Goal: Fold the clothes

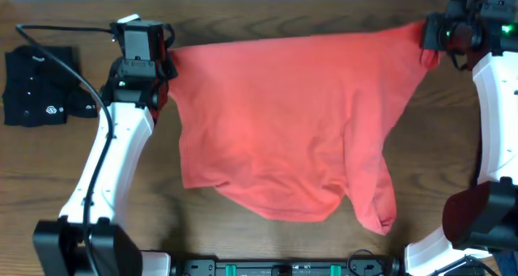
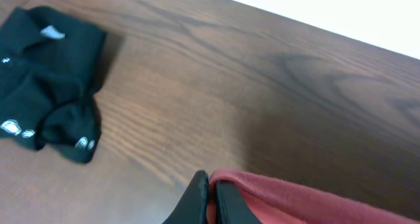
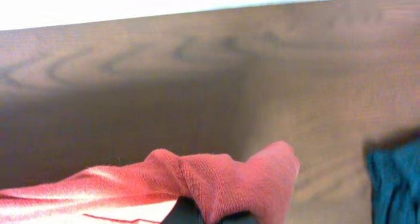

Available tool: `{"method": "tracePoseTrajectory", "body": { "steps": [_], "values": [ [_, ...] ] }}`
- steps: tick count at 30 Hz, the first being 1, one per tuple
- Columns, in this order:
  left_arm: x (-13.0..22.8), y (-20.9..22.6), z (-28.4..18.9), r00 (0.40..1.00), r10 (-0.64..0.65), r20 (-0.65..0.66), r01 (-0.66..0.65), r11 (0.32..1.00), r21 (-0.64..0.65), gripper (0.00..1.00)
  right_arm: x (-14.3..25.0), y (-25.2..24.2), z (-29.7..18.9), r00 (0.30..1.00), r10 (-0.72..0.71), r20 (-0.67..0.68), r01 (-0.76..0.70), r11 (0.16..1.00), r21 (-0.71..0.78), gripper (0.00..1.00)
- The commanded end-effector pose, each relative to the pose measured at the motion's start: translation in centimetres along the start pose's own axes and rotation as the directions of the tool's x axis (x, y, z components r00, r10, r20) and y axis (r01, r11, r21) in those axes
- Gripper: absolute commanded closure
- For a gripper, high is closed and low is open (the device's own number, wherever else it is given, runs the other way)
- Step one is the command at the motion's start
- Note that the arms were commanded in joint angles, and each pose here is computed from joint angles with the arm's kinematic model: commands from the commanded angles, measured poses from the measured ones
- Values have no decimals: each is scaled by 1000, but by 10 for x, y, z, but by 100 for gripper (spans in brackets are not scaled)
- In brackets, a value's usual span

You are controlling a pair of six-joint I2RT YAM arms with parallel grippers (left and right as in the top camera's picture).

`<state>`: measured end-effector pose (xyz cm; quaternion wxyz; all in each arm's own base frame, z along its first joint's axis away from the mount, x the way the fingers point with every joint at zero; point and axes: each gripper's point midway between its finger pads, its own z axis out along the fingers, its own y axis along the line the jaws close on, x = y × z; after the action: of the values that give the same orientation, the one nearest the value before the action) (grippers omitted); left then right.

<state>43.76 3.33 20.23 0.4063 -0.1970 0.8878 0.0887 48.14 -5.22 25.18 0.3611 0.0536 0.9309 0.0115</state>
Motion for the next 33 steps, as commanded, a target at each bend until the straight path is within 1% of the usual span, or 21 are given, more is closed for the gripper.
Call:
{"method": "tracePoseTrajectory", "body": {
  "steps": [1, 4, 8, 13, 17, 20, 24, 27, 33],
  "values": [
    [-3, 19, 16, 999, 49, -1, -49, 996, -68, 94, -25, -19, -8, 996, -19, 85, 12, 996, 87, 99],
    [-1, 24, 26, 999, 54, -8, -54, 995, -82, 94, -33, -16, -3, 993, -48, 110, 39, 996, 83, 99],
    [-13, 36, 31, 999, 18, 29, -15, 995, -98, 94, -34, -7, 17, 984, -145, 104, 137, 987, 83, 99],
    [-28, 52, 35, 997, -23, 76, 32, 993, -118, 94, -18, 5, 59, 985, -165, 42, 162, 985, 59, 99],
    [-28, 61, 37, 997, -35, 72, 44, 990, -134, 94, 0, 23, 86, 980, -199, -15, 200, 979, 29, 99],
    [-25, 63, 41, 998, -33, 61, 42, 989, -140, 94, 8, 34, 96, 975, -220, -36, 221, 975, 14, 99],
    [-10, 61, 57, 1000, -20, 11, 21, 989, -148, 94, 9, 38, 97, 973, -226, -37, 226, 974, 8, 99],
    [10, 60, 78, 999, -5, -47, -3, 987, -162, 94, 11, 38, 97, 972, -231, -45, 232, 973, 6, 99],
    [47, 58, 112, 989, 19, -149, -46, 983, -178, 94, 39, 35, 118, 955, -260, -143, 261, 965, -11, 99]
  ]
}}
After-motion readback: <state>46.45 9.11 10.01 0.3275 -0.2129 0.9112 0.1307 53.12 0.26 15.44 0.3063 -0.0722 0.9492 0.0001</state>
